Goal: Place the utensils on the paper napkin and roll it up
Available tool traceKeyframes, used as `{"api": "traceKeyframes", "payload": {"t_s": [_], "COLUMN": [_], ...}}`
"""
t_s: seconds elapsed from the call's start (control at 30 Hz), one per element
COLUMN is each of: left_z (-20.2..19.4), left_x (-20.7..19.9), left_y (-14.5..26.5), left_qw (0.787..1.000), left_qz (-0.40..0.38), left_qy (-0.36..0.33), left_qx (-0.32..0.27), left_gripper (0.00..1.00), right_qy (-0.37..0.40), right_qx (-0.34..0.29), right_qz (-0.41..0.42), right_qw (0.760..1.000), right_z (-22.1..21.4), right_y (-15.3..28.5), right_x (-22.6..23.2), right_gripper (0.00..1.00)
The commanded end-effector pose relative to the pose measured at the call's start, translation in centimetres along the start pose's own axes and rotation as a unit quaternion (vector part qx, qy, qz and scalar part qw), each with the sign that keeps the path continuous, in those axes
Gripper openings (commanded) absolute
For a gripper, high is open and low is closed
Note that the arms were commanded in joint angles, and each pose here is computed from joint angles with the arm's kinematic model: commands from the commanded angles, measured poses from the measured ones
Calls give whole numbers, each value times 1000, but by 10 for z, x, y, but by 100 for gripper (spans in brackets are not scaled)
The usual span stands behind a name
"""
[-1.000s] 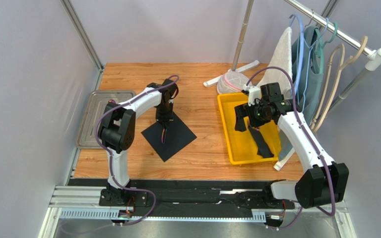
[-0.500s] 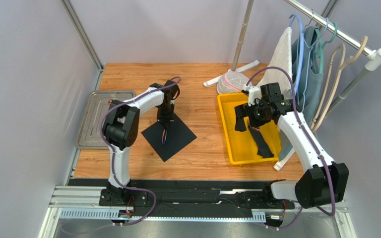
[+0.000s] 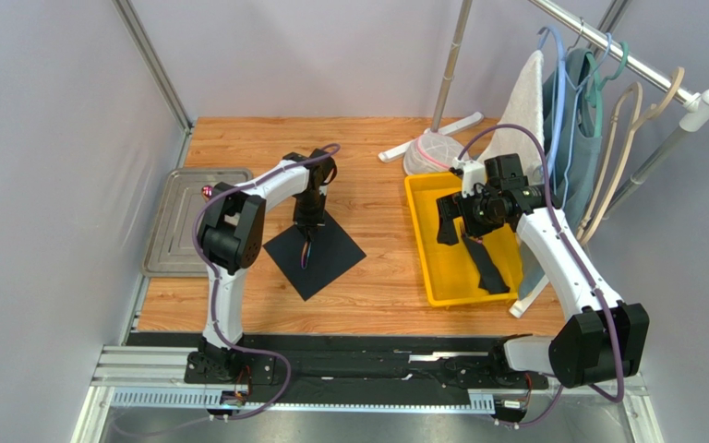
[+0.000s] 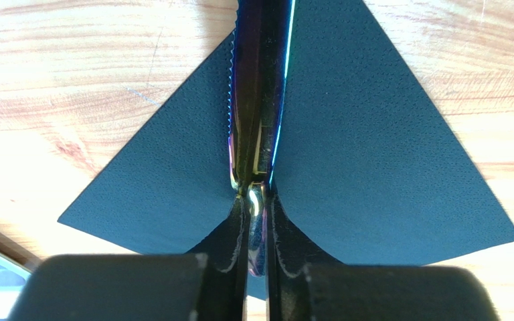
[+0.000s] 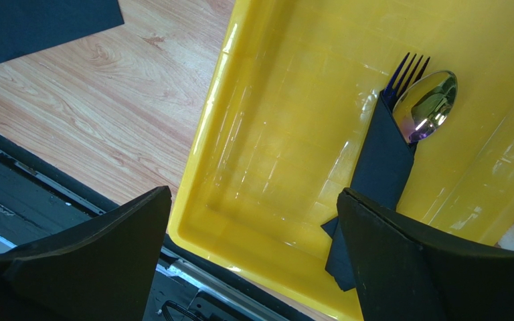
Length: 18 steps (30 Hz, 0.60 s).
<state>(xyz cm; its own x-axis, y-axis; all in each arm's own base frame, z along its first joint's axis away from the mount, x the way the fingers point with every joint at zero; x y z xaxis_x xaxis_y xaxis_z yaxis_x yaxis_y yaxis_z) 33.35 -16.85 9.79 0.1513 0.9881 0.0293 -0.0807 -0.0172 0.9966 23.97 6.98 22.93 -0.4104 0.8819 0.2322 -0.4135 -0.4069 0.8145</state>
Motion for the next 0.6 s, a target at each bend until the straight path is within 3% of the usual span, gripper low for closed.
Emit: {"api": "traceKeyframes", "payload": {"t_s": [0.0,0.4,0.57], "left_z": [-1,5,8], "left_x": [-1,-2,-1], "left_y": [-7,7,12], "left_qw": [1000,1000,1000], "left_qz": [4,-5,0], "left_qy": [-11,-15,-14], "left_qx": [17,3,-7], "left_gripper": [14,22,30], "right_qy": [4,5,5], "right_qx": [-7,-8,-7], "right_qz": [-3,2,4], "right_qw": [1000,1000,1000], "right_z": [4,6,6], "right_y": [1,2,3], "right_x": [1,2,2], "right_gripper": [100,100,100]}}
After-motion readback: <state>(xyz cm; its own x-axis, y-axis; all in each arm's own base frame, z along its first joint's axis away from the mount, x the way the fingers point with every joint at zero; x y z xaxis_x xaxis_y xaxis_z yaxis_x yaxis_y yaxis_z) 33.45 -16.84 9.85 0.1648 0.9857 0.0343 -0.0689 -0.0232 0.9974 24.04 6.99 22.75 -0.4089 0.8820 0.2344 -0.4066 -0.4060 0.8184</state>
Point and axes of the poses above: each gripper's point midway between its finger pads, its own y axis back along the fingers, its own x axis along the line the jaws close on, z = x × y, the point moved 8 cm from there along y, back along the fingers, and after that the axes turned 3 degrees about -y, right-handed, at the moved point
